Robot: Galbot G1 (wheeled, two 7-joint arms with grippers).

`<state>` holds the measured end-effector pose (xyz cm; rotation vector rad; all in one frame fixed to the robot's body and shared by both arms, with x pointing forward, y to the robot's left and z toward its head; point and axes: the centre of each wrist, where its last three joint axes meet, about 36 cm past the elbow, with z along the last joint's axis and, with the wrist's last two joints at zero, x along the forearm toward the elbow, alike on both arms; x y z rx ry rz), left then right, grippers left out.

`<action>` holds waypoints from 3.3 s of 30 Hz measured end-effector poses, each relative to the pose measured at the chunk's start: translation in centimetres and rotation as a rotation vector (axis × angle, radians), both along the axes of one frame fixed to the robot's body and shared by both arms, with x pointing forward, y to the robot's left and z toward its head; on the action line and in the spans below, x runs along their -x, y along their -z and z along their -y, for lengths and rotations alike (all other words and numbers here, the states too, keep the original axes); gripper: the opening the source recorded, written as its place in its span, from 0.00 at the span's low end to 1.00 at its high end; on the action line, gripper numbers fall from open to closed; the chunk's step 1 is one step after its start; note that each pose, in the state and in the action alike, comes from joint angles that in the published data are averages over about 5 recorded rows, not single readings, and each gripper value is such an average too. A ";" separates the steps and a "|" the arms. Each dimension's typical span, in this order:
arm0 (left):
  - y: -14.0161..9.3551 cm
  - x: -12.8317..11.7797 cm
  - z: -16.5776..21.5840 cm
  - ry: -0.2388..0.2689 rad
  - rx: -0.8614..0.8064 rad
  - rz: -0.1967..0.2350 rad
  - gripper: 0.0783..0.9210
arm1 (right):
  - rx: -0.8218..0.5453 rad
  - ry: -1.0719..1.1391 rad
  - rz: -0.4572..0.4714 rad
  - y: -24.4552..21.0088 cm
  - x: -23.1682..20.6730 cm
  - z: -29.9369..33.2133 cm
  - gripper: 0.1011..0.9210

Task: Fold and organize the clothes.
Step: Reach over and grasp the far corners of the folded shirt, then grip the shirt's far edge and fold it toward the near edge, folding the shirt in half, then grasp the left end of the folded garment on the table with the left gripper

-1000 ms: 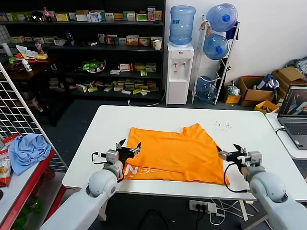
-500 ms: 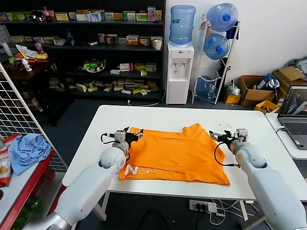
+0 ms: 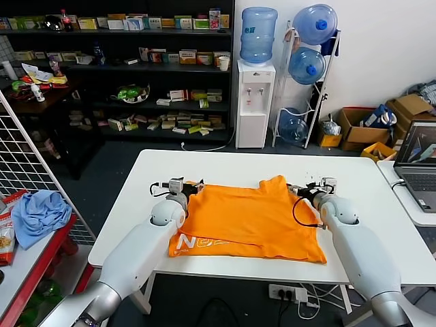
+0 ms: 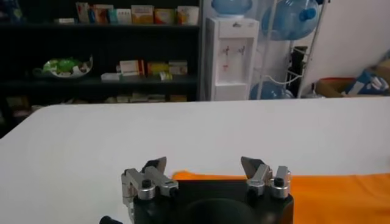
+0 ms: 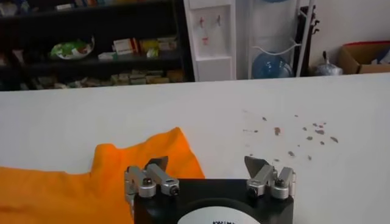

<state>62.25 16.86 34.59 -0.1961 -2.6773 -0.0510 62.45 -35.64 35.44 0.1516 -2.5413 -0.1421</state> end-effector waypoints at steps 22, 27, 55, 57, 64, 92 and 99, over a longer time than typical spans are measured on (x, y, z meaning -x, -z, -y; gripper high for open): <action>2.2 0.0 -1.3 -0.022 -0.009 -0.044 0.53 | 0.004 -0.044 0.009 1.0 -1.9 -2.9 0.23; 2.5 0.2 -1.2 -0.010 -0.010 -0.046 0.36 | 0.015 -0.037 0.024 1.1 -1.7 -2.9 0.06; 0.6 7.2 -4.7 0.006 -0.015 0.030 0.02 | 0.135 -0.024 0.097 -3.1 8.5 -1.4 0.03; 0.2 8.2 -5.1 0.009 -0.013 0.034 0.02 | 0.151 -0.028 0.092 -3.7 10.0 -1.3 0.03; -1.5 12.6 -6.3 0.025 -0.014 0.045 0.02 | 0.206 -0.055 0.063 -4.6 14.8 -1.7 0.03; -0.9 22.7 -7.2 0.040 -0.021 -0.022 0.48 | 0.225 -0.118 -0.025 -4.4 22.8 -4.9 0.55; -0.7 22.2 -7.6 -0.005 0.037 -0.081 0.72 | 0.215 -0.118 -0.028 -4.6 22.9 -5.2 0.79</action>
